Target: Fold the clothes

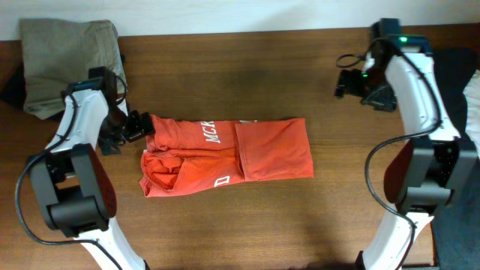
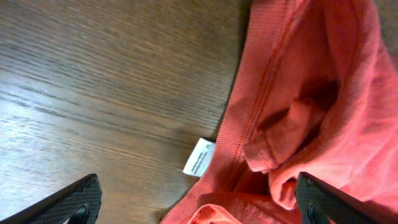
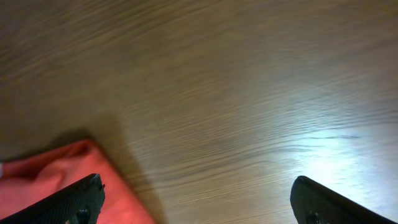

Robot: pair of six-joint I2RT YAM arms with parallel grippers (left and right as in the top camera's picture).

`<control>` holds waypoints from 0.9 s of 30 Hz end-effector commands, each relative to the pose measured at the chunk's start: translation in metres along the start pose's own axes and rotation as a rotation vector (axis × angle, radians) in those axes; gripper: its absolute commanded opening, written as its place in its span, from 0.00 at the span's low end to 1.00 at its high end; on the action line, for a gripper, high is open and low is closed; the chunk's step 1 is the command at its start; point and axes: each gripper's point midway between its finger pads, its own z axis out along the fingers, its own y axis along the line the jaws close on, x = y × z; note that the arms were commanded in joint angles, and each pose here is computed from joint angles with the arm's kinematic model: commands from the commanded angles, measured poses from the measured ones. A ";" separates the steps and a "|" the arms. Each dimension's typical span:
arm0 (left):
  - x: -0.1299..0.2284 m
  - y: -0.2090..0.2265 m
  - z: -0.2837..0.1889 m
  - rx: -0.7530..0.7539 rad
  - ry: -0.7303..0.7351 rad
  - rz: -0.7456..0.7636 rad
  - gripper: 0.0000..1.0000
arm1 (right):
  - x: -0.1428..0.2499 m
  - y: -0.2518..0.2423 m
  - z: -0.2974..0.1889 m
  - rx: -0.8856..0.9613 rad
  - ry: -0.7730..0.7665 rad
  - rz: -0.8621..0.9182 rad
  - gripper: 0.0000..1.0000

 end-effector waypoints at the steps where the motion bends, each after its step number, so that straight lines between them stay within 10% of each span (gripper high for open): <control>1: -0.003 -0.013 -0.002 0.252 0.013 0.091 0.99 | -0.013 -0.025 -0.004 0.006 -0.029 0.106 0.99; 6: 0.006 -0.030 -0.015 0.488 0.005 0.238 0.99 | -0.022 -0.041 -0.005 0.006 -0.054 0.154 0.99; 27: 0.062 -0.027 0.049 0.546 0.193 0.174 0.99 | -0.022 -0.041 -0.005 0.006 -0.054 0.154 0.99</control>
